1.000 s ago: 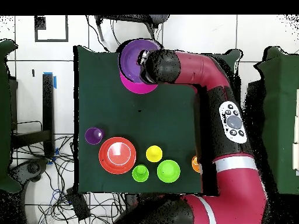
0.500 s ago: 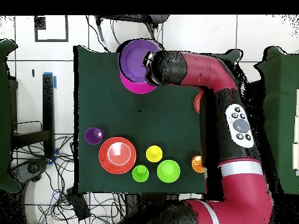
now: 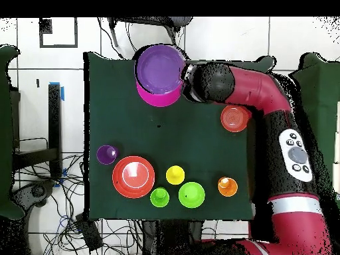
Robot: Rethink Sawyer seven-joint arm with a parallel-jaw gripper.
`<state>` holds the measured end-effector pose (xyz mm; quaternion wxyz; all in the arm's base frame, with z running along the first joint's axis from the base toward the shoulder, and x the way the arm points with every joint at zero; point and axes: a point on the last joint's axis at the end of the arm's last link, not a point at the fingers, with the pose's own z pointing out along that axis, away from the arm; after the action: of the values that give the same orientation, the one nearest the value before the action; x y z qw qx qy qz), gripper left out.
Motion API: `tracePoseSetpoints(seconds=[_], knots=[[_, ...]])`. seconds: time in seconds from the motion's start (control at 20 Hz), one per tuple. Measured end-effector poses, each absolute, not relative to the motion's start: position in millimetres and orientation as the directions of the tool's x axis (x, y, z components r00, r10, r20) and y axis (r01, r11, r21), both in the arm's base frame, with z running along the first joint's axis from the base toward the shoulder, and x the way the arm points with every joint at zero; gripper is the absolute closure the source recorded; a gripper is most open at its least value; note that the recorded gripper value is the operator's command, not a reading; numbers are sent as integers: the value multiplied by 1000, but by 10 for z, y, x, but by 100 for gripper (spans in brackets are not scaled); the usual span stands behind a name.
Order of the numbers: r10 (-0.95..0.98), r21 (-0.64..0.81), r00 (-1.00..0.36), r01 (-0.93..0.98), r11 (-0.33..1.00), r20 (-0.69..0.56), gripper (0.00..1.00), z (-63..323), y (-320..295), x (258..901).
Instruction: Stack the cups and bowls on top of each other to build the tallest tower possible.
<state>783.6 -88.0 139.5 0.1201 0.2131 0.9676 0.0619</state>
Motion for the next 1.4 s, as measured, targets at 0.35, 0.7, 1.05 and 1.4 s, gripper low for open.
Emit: tracePoseSetpoints(seconds=[0.35, 0.7, 1.05, 1.4], knots=[[445, 146, -879, 424, 894, -171, 0, 1273, -1161, 7584], [436, 121, -889, 421, 899, -143, 0, 1096, -1260, 7351], [421, 111, -892, 408, 906, -162, 0, 919, -1316, 7230], [433, 101, -888, 422, 901, -153, 0, 706, -1541, 7119]])
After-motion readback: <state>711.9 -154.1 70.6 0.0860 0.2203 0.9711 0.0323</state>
